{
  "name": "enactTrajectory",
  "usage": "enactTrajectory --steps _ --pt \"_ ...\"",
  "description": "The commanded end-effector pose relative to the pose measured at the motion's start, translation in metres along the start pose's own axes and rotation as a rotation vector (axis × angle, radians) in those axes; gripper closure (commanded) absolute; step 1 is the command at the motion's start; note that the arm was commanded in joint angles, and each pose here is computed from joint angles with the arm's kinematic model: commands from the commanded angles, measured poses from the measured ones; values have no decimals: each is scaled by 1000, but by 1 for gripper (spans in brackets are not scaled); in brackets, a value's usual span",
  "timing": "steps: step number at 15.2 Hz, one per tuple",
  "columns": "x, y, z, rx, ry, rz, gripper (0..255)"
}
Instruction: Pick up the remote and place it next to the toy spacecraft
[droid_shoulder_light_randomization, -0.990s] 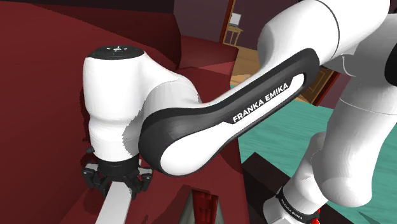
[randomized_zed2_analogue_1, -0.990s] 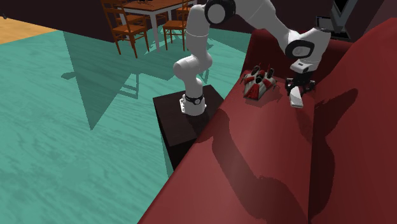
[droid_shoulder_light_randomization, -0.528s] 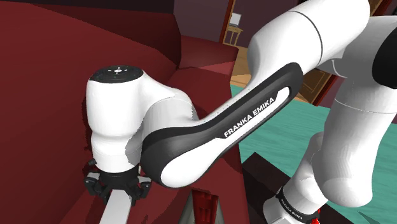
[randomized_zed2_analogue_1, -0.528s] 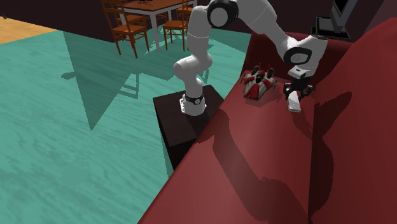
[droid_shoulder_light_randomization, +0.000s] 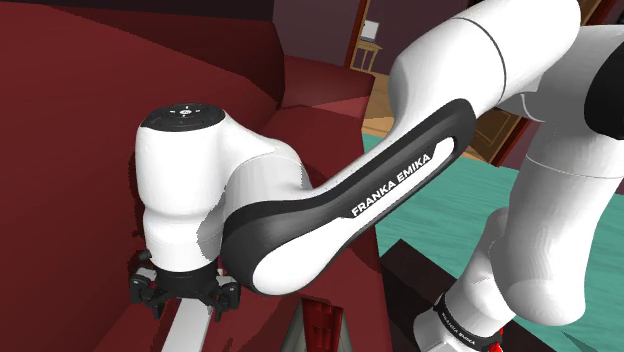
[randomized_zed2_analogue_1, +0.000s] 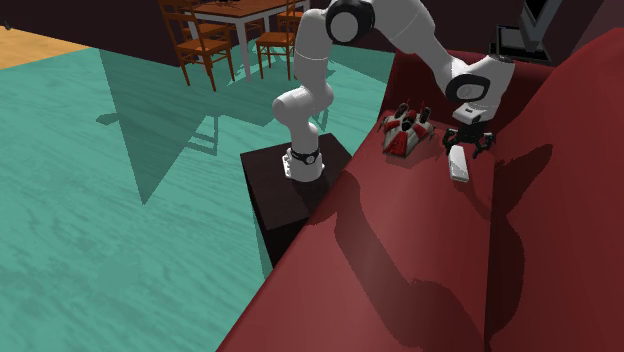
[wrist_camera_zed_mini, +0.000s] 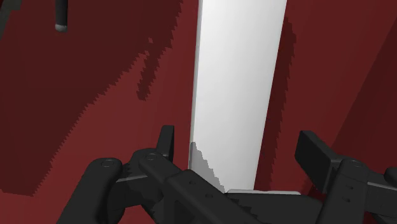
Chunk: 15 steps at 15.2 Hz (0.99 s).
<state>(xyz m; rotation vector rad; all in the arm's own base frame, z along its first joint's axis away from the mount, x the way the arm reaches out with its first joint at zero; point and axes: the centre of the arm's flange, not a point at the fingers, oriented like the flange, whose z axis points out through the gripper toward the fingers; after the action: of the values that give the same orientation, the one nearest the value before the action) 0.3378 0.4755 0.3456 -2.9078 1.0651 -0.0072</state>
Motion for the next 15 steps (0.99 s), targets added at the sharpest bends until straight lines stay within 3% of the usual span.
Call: enactTrajectory --steps 1,3,7,15 --pt "0 0 0 0 0 0 0" --pt "0 0 0 0 0 0 0" --pt "0 0 -50 0 0 0 0" --pt "0 0 -50 0 0 0 0"
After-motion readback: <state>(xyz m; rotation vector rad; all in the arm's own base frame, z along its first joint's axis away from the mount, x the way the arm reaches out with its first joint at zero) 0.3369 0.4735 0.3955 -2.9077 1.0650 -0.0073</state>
